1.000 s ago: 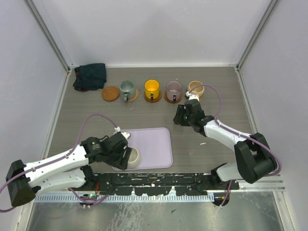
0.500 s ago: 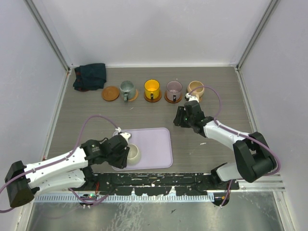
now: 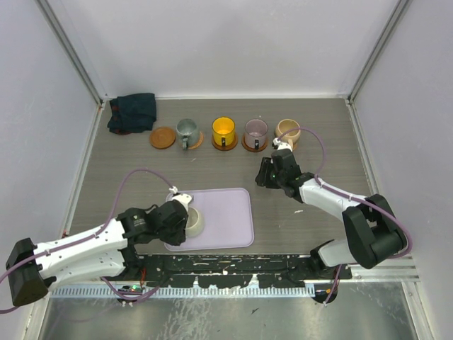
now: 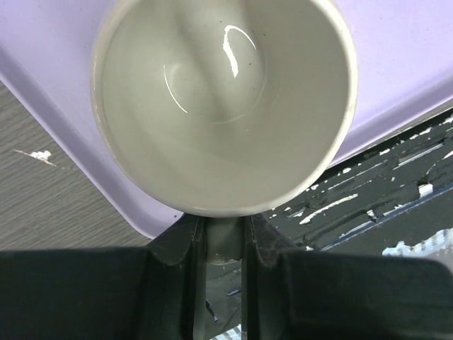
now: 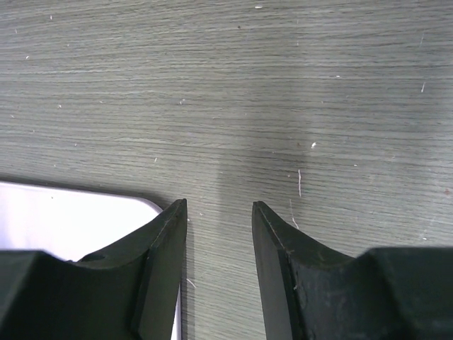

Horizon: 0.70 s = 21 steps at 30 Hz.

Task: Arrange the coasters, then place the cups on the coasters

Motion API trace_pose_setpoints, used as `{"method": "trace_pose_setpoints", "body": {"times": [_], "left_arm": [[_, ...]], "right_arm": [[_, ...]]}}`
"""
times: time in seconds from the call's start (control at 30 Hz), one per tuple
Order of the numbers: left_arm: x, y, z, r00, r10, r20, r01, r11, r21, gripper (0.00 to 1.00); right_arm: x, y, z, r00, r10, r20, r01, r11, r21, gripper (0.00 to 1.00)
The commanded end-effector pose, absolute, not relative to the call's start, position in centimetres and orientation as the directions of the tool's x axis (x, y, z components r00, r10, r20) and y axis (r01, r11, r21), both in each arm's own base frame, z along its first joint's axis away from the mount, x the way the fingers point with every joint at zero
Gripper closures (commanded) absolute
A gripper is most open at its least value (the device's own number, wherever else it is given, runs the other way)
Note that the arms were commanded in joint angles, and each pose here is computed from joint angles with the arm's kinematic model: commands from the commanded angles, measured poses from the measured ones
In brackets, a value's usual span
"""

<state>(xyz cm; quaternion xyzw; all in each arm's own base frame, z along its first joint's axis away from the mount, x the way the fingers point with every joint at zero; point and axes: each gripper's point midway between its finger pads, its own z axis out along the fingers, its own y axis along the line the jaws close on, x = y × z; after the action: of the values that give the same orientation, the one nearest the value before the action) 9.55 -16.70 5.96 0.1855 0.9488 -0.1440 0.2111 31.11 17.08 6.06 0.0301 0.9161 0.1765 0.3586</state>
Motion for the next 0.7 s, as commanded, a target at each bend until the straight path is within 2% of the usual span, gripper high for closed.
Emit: {"method": "trace_pose_setpoints", "body": {"times": [0.0,0.3,0.47,0.67], "left_arm": [[12.7,-18.8,9.8,-0.737,0.271,-0.62,0.466,0.867,-0.175,1.0],[17.0,-19.5,14.3,-0.6,0.285,-0.748,0.467,0.884,-0.038,1.0],[18.6,-18.6,14.4,-0.598,0.314,-0.738,0.427,0.904,0.039,1.0],[22.6,-15.9,14.9,-0.602,0.219,-0.768,0.315,0.949,0.024,1.0]], "right_arm": [[32.0,17.8,7.3,-0.705,0.201,-0.68,-0.103,0.92,0.379,0.54],[32.4,18.2,7.5,-0.689,0.177,-0.703,-0.148,0.915,0.375,0.55],[32.5,18.6,7.6,-0.681,0.163,-0.714,-0.177,0.91,0.376,0.55],[32.9,20.5,8.2,-0.67,0.112,-0.734,-0.271,0.884,0.381,0.55]]}}
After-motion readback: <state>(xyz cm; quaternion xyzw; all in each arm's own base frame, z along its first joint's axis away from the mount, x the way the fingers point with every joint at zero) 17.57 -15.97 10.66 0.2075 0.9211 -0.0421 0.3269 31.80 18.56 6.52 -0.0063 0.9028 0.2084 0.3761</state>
